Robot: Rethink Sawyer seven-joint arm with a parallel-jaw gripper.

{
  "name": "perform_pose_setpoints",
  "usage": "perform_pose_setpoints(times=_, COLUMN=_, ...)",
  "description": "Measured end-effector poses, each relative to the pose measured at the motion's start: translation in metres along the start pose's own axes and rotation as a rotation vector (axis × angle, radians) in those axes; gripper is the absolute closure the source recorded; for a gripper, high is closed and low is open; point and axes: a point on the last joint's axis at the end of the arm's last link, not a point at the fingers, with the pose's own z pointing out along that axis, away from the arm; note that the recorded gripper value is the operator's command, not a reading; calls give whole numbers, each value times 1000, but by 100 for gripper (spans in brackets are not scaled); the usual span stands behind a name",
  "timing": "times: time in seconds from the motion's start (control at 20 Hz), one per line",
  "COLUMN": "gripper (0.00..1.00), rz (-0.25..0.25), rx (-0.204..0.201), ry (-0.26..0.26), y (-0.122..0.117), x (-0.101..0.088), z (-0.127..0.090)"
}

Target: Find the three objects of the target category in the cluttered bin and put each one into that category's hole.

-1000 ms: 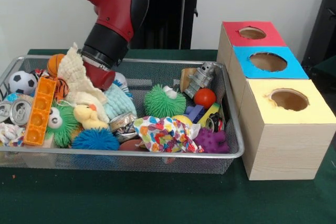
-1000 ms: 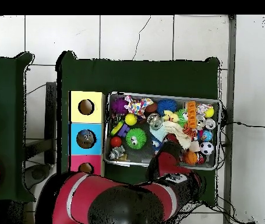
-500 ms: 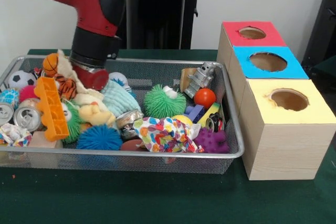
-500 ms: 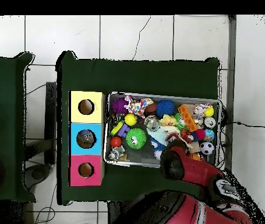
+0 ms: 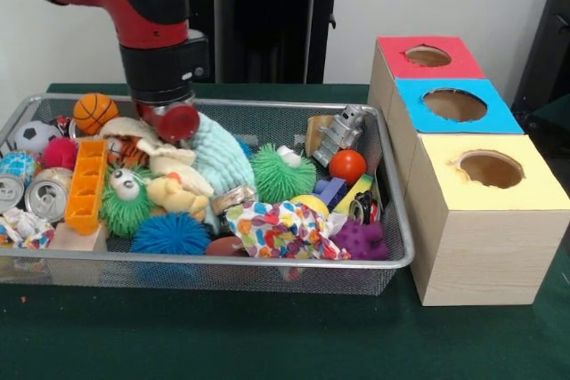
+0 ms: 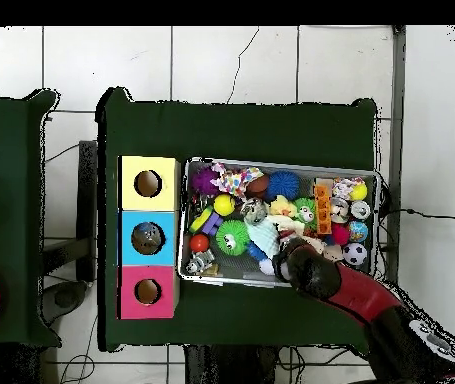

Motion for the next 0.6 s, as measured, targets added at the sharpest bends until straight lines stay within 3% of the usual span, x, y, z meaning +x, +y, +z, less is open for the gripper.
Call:
perform_pose_setpoints(times=0.15, gripper=0, rz=-2, rx=-45, ry=59, y=15, x=21, z=0)
perform_pose_setpoints(times=0.3, gripper=0, rz=-20, rx=-62, ry=86, y=24, x=37, z=0)
perform_pose_setpoints(times=0.45, gripper=0, rz=-104, rx=-68, ry=50, y=33, x=52, z=1)
perform_pose_setpoints(times=0.55, gripper=0, rz=-243, rx=-68, ry=-42, y=43, x=68, z=2)
perform_pose_setpoints(times=0.6, gripper=0, rz=-274, rx=-71, ry=-64, y=45, x=72, z=2)
